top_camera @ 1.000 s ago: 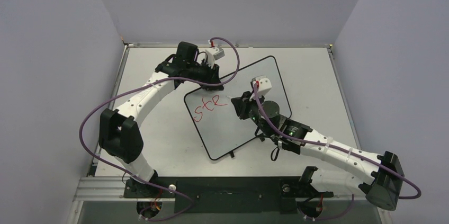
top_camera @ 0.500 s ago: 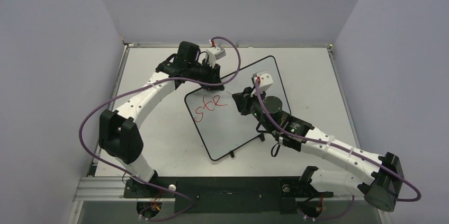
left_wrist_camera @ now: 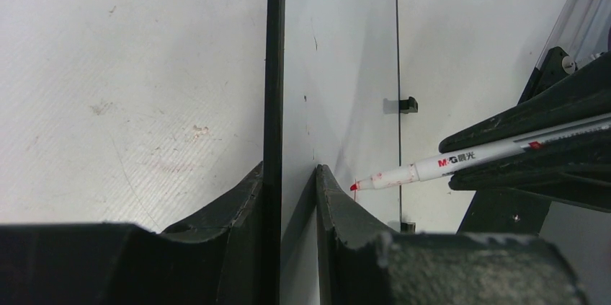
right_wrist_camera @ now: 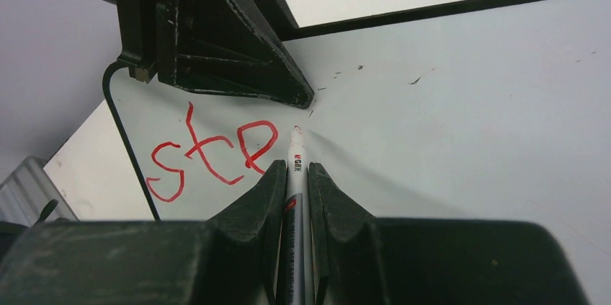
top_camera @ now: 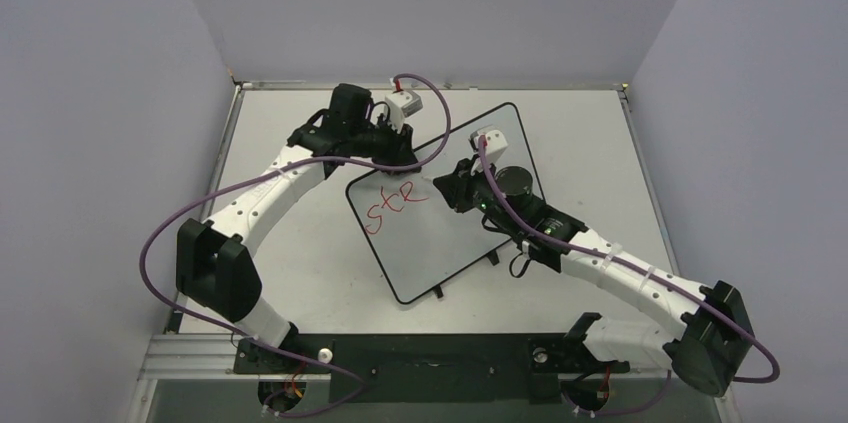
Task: Write a sentence on the whiteboard
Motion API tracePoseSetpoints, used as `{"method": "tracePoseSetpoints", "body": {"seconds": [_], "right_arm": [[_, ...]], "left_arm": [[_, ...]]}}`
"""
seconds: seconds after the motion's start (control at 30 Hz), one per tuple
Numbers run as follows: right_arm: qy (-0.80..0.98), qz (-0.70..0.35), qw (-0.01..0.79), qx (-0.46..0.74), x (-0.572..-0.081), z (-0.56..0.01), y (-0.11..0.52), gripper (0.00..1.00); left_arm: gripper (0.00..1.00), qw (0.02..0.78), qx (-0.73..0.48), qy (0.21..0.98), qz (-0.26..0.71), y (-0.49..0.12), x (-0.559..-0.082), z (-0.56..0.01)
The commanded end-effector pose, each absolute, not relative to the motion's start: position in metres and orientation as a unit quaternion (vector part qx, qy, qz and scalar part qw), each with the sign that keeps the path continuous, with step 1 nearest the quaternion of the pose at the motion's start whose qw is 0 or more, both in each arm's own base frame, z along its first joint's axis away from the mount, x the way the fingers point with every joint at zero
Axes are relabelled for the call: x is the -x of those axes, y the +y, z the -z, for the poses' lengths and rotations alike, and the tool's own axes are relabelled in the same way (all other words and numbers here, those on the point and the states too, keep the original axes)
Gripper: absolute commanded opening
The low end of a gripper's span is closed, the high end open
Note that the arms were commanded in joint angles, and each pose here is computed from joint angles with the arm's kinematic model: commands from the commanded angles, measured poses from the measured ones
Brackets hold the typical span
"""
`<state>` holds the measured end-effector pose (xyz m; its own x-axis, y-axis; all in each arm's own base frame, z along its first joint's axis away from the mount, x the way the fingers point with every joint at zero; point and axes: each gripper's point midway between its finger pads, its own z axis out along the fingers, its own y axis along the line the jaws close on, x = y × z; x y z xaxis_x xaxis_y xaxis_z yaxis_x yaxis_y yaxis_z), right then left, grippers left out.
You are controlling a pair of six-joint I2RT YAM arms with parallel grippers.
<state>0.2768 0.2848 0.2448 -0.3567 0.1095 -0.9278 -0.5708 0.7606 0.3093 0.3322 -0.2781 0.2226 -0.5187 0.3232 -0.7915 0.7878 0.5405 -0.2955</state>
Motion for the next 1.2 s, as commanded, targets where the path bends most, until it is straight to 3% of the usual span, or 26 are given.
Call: {"method": "tracePoseSetpoints", "body": {"seconds": [0.0,1.17], "right_arm": [[0.743,-0.353,0.542,0.174,-0.277,-0.255,0.300,0.00],[0.741,-0.363,0.539,0.166,-0.298,-0.263,0.294,0.00]], "left_arm": [[0.00,0.448,-0.361,0.771,0.274,-0.268,-0.367,-0.248],[0.00,0.443,-0.369,0.767,0.281,-0.273,-0.365,-0.248]]}}
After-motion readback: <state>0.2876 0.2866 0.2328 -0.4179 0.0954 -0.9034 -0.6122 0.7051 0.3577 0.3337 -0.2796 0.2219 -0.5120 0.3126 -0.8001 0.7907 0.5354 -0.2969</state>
